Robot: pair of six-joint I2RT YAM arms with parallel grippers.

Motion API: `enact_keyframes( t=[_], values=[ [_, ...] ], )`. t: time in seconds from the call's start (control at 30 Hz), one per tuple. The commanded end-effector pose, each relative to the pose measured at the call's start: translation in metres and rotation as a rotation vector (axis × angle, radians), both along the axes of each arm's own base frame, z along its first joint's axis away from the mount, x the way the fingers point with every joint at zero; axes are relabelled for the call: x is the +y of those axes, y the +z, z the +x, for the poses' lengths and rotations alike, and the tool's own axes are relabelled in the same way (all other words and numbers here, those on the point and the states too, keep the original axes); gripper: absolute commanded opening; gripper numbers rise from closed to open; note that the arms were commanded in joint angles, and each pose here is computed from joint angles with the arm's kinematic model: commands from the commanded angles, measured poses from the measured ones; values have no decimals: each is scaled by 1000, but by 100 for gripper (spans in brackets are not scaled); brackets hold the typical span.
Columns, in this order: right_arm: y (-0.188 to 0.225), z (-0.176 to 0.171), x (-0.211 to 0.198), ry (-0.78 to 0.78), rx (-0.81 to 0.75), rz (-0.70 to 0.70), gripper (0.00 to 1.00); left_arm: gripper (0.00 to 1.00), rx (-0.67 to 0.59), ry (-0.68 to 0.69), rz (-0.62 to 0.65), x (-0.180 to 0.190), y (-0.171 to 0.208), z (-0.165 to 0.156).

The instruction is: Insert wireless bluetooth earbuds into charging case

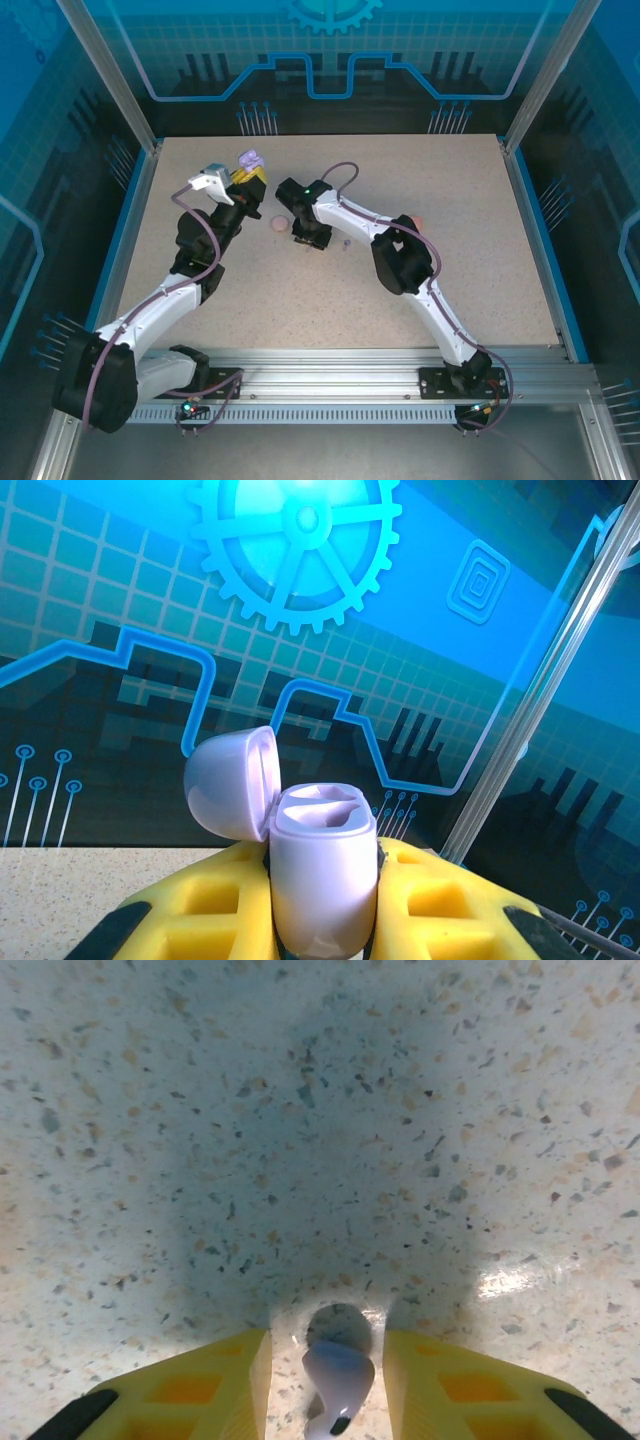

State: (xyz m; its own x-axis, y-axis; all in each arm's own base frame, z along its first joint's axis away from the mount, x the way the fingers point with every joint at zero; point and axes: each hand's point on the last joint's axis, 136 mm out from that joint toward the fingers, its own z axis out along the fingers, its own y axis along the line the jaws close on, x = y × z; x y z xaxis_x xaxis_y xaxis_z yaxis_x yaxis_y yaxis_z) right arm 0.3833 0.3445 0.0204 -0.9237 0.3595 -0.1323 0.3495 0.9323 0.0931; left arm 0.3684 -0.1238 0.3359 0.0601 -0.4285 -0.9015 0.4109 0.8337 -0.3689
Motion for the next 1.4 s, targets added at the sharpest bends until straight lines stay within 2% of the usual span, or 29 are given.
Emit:
enact_keyframes(
  t=[0.0, 0.27, 0.67, 1.0, 1.17, 1.37],
  values=[
    [-10, -4, -3, -14, 31, -24, 33, 0, -59, 9, -12, 2, 16, -8],
    [-9, -2, -4, 26, 26, -27, 23, 0, -61, 11, -8, 3, 15, -9],
    [3, 1, -5, 255, -2, -50, 18, 0, -54, -4, 1, 0, 14, -10],
    [4, -10, -10, 417, 25, -90, 21, 0, -48, -6, 5, -1, 12, -8],
    [1, -12, -7, 390, 36, -60, 30, 0, -47, -11, 6, -2, 12, -7],
    [-2, -9, -4, 287, 51, -7, 33, 0, -47, -12, 10, -2, 13, -7]
  ],
)
